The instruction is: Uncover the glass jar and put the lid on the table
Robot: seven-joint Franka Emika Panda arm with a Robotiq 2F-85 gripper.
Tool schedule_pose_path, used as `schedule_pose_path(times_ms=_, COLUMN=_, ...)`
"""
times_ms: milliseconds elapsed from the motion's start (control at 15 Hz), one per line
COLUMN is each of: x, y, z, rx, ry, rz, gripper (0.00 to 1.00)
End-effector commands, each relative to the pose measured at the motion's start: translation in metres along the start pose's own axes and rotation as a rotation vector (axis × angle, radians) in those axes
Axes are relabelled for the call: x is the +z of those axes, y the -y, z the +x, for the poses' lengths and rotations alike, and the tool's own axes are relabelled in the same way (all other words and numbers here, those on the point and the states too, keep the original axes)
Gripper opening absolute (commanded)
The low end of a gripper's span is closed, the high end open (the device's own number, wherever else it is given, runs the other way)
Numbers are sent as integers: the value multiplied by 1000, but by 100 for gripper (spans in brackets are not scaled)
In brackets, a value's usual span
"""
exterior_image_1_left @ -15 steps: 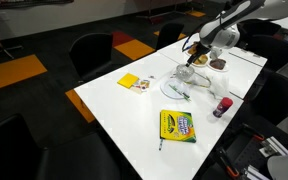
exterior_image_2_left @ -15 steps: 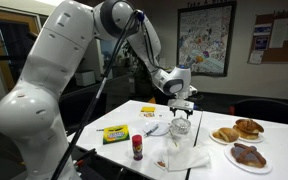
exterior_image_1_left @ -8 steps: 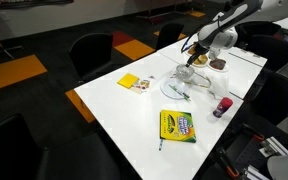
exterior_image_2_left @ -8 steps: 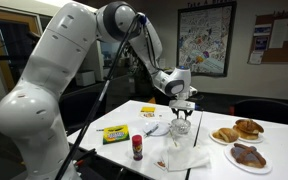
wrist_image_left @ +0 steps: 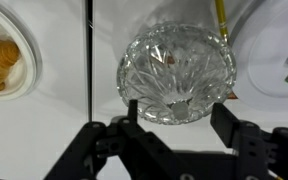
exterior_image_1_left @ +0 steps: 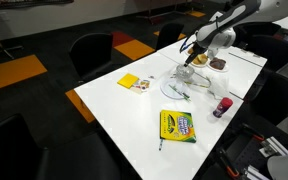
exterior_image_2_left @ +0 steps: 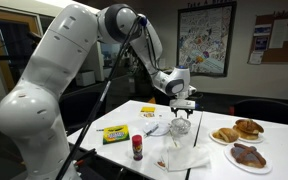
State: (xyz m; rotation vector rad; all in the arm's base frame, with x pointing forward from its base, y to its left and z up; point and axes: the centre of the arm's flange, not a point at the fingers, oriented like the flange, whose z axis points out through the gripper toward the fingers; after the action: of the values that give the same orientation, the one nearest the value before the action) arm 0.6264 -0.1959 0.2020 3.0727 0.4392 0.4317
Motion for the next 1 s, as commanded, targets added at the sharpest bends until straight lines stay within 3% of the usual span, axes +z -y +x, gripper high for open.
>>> schedule_pose_path(times_ms=0, x=7, y=-2, z=7, rx=-16, ry=-14, rz=-17, gripper=46)
schedule_pose_path(times_ms=333, x=8, y=0, z=7, rx=-15, ry=-17, rz=-14, gripper=10)
schedule_pose_path(times_ms=467, x=8, y=2, z=8, rx=-15, ry=-19, rz=-13, gripper=1)
schedule_pose_path(times_ms=933, x=-35, y=18, z=22, rx=12, ry=-27, rz=-30, gripper=4)
